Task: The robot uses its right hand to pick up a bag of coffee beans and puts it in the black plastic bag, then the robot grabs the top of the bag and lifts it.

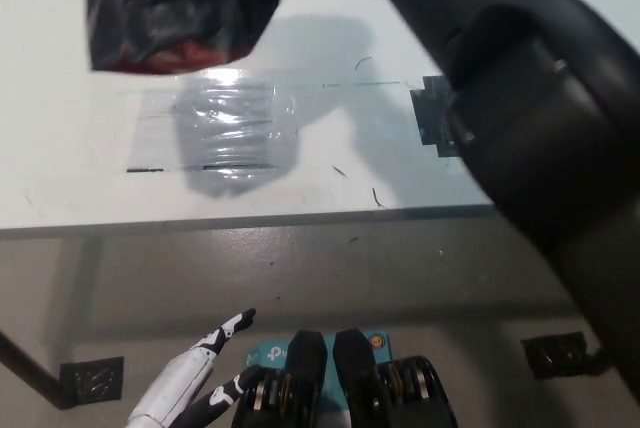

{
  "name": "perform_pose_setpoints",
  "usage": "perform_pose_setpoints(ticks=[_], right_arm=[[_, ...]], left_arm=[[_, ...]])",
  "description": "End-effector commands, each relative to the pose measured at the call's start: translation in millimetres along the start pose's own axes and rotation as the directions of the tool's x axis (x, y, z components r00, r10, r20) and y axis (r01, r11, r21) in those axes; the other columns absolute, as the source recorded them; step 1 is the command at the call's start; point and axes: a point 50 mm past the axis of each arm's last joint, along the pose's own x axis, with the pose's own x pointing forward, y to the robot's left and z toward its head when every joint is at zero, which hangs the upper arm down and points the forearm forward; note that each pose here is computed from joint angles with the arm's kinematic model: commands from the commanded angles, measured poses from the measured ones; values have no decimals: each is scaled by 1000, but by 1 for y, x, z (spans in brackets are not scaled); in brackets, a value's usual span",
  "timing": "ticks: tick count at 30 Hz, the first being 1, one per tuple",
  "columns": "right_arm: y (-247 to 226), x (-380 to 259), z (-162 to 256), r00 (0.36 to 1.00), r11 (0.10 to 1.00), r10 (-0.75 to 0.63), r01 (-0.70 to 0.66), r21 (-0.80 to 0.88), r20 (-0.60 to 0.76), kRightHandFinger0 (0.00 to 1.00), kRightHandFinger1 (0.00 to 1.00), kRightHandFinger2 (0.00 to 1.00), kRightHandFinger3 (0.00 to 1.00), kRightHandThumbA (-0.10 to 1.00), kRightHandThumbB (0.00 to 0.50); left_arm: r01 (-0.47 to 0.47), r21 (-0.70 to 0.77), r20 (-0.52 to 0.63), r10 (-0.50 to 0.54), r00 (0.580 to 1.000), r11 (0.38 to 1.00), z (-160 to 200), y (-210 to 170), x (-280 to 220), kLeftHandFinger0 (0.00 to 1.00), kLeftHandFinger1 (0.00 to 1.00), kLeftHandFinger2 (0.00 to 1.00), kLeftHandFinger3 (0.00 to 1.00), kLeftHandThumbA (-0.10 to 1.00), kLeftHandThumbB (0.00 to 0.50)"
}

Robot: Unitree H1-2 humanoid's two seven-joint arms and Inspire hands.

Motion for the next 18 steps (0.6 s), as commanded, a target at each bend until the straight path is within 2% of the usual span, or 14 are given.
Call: perform_pose_setpoints(ticks=[1, 5, 7, 11, 15, 18], right_arm=[[-43, 19, 47, 984, 988, -155, 156, -8, 84, 0, 128, 584, 603, -100, 225], [-28, 16, 45, 989, 992, -129, 130, -5, 69, 0, 106, 578, 616, -100, 226], [-15, 13, 42, 993, 995, -103, 102, 10, 51, 0, 117, 605, 647, -100, 213], [-3, 8, 33, 996, 997, -83, 83, 6, 32, 0, 131, 638, 691, -100, 219], [2, 2, 12, 997, 997, -76, 76, 3, -3, 0, 126, 644, 688, -100, 220], [0, 0, 0, 997, 997, -72, 72, 1, -31, 0, 161, 677, 751, -100, 211]], left_arm=[[16, 43, 30, -17, 999, 999, 9, 9, 2, 1000, 1000, 1000, 1000, 1000, 135], [20, 36, 36, -21, 999, 999, 11, 9, 4, 1000, 1000, 1000, 1000, 1000, 147], [21, 47, 38, -23, 999, 999, 11, 10, 4, 1000, 1000, 1000, 1000, 1000, 144], [26, 55, 40, -28, 999, 998, 12, 12, 5, 1000, 1000, 1000, 1000, 1000, 151], [30, 67, 45, -33, 998, 997, 15, 15, 4, 1000, 1000, 1000, 1000, 1000, 126], [33, 71, 38, -36, 999, 997, 15, 14, 4, 1000, 1000, 1000, 1000, 1000, 142]])
